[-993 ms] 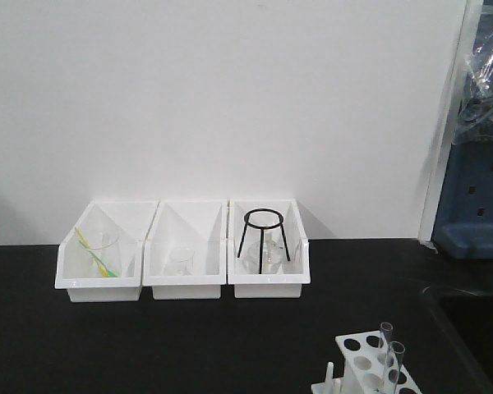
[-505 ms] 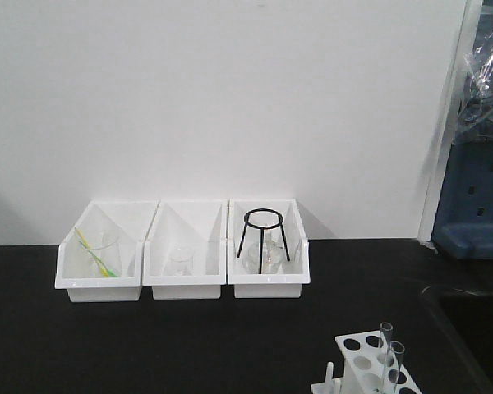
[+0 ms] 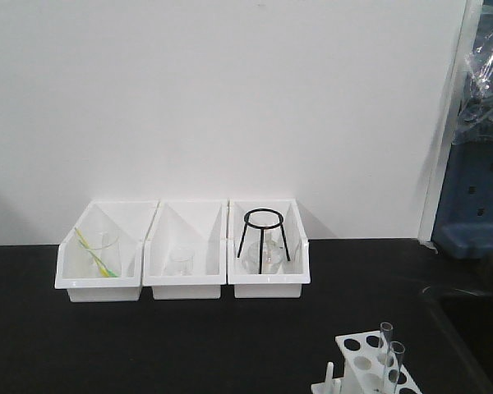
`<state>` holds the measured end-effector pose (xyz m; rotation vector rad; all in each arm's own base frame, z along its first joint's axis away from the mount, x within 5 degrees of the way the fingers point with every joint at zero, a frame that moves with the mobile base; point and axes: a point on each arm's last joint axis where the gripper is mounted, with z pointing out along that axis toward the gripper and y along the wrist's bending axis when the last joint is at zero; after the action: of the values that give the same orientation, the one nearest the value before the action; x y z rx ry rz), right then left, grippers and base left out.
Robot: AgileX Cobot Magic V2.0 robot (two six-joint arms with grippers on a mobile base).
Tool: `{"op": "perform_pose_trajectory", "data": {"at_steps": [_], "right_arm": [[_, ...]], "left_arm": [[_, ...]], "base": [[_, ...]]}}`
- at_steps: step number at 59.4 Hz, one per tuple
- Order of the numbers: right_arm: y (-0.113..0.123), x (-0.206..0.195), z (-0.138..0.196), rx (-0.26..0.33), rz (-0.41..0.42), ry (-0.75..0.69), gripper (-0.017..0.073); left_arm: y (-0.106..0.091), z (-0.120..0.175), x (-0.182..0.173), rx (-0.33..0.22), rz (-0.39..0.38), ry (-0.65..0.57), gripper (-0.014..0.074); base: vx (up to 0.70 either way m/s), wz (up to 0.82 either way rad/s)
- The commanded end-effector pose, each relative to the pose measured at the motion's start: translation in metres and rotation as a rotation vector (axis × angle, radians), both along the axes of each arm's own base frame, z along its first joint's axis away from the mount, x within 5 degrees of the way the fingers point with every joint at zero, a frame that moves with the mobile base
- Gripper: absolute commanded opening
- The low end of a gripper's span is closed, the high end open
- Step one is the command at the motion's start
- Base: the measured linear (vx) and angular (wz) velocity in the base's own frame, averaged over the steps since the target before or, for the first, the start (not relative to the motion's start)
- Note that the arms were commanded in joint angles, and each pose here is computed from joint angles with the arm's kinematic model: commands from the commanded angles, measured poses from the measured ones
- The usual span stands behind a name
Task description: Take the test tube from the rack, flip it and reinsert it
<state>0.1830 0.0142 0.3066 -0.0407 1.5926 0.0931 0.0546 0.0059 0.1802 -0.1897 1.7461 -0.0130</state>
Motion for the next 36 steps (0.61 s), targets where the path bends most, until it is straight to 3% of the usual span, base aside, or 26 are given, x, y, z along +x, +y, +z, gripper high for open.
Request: {"op": "perform_pose_trajectory", "data": {"at_steps": [1,13,36], "right_arm": [[0.009,-0.002,-0.018,0.014,0.074,-0.086,0.0582],[0.037,-0.010,-0.066,-0.033,0.311,-0.083,0.0529],[0.049,0.014,-0.099,0.019,0.371,-0.037,0.0529]], "left_arm": [[-0.001,0.007,0.000,0.003,-0.011,-0.088,-0.0006],[-0.001,0.007,0.000,0.003,-0.011,-0.088,-0.0006],[-0.001,0.007,0.000,0.003,-0.011,-0.088,-0.0006]], "base": [[0.00,0.00],[0.00,0.00],[0.00,0.00]]}}
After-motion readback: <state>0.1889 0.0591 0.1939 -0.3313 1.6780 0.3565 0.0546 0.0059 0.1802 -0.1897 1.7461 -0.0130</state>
